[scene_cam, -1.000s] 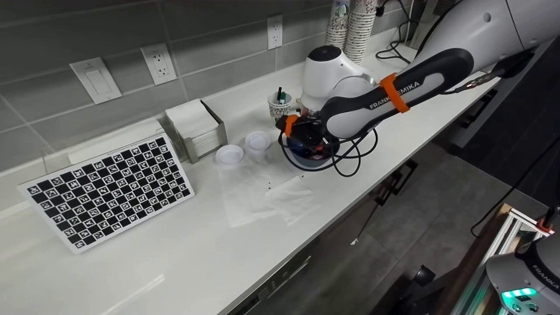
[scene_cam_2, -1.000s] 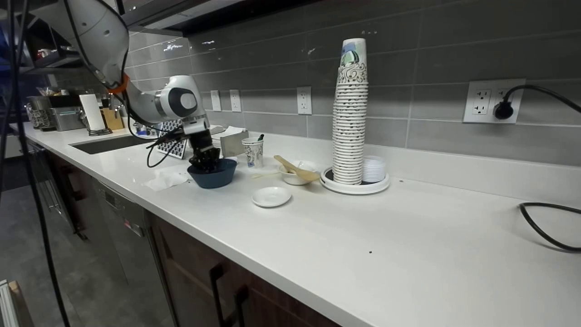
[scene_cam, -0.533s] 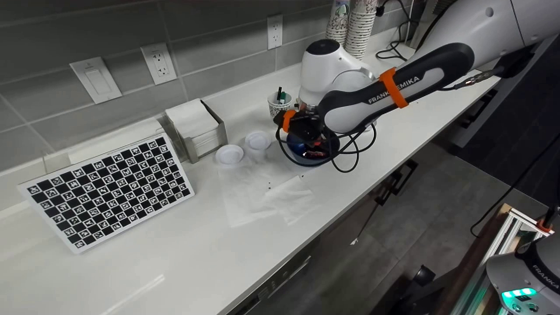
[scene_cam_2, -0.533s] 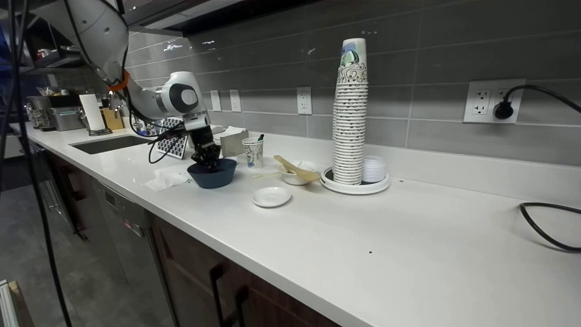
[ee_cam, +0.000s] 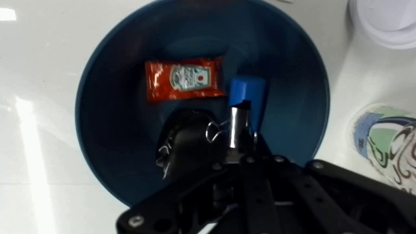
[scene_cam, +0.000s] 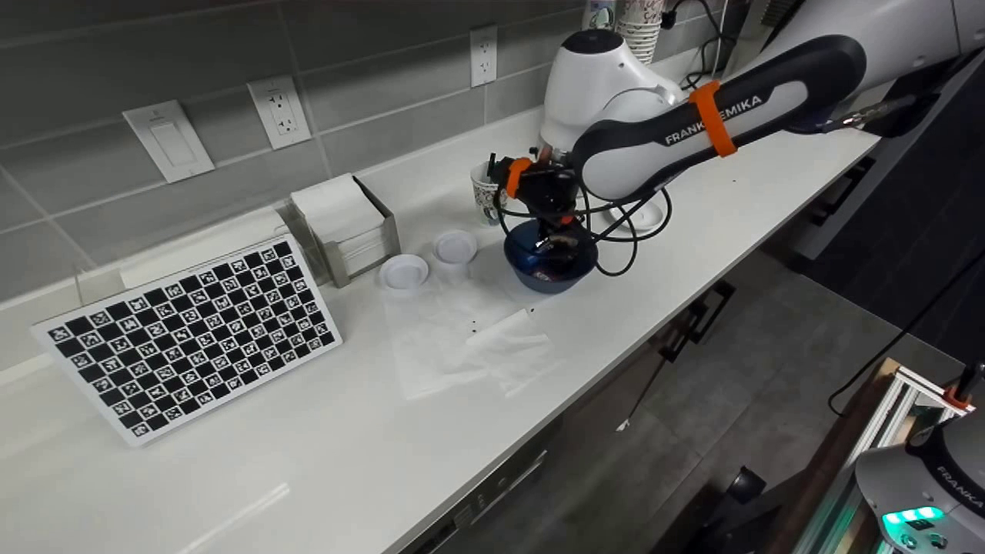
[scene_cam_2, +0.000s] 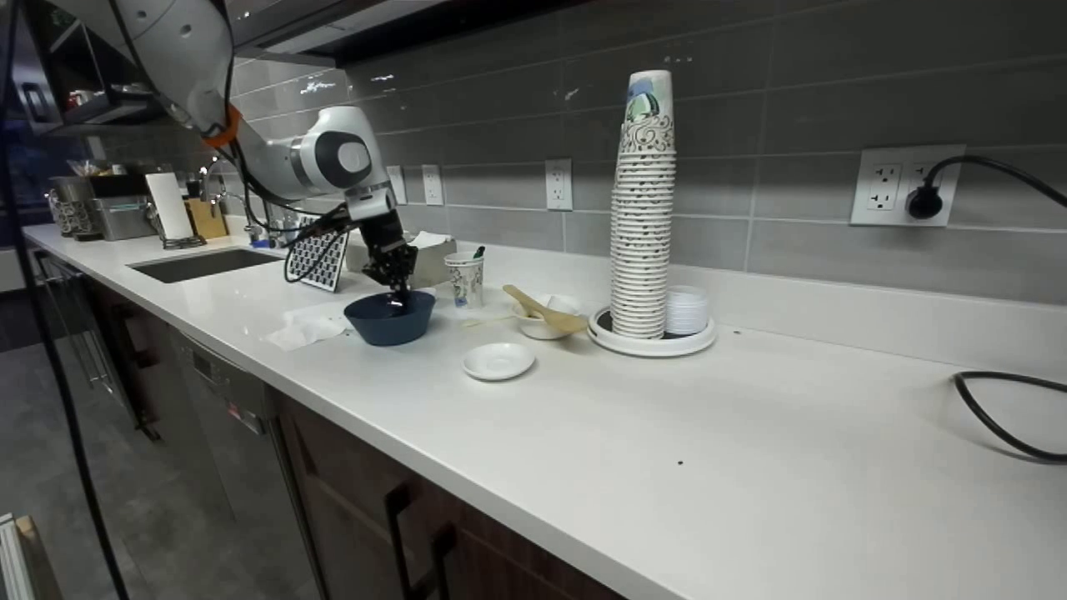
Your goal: Take one clip out of the blue bowl and place it on the white plate
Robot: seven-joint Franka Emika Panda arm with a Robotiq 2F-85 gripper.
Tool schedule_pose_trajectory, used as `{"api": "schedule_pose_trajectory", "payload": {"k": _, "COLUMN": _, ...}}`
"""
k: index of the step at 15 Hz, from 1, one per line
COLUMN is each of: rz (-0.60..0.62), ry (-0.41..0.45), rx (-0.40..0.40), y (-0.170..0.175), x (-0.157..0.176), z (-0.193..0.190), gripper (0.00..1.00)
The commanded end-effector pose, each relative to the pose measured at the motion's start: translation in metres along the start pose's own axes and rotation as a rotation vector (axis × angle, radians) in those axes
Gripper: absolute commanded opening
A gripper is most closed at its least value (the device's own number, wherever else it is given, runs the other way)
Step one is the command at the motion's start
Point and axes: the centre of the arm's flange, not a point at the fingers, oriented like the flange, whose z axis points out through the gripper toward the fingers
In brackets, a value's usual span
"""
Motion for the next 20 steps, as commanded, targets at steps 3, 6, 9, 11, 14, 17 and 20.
{"api": "schedule_pose_trajectory", "payload": {"k": 3, "rz": 0.039, "ry": -0.047, "rx": 0.070, "y": 0.005, "x": 0.029, "z": -0.030, "gripper": 0.00}}
{"api": "schedule_pose_trajectory", "payload": {"k": 6, "rz": 0.124, "ry": 0.007, "rx": 0.090, "y": 0.010, "x": 0.064, "z": -0.045, "gripper": 0.00}}
{"api": "schedule_pose_trajectory", "payload": {"k": 9, "rz": 0.250, "ry": 0.127, "rx": 0.071, "y": 0.016, "x": 0.107, "z": -0.047, "gripper": 0.00}}
{"api": "schedule_pose_trajectory", "payload": {"k": 11, "rz": 0.314, "ry": 0.214, "rx": 0.057, "y": 0.021, "x": 0.137, "z": -0.040, "gripper": 0.00}}
{"api": "schedule_pose_trajectory", "payload": {"k": 14, "rz": 0.408, "ry": 0.339, "rx": -0.004, "y": 0.032, "x": 0.176, "z": -0.023, "gripper": 0.00}}
{"api": "schedule_pose_trajectory", "payload": {"k": 17, "rz": 0.496, "ry": 0.444, "rx": -0.108, "y": 0.040, "x": 0.195, "z": -0.003, "gripper": 0.00}}
{"api": "schedule_pose_trajectory", "payload": {"k": 20, "rz": 0.598, "ry": 0.507, "rx": -0.164, "y": 0.046, "x": 0.202, "z": 0.018, "gripper": 0.00}}
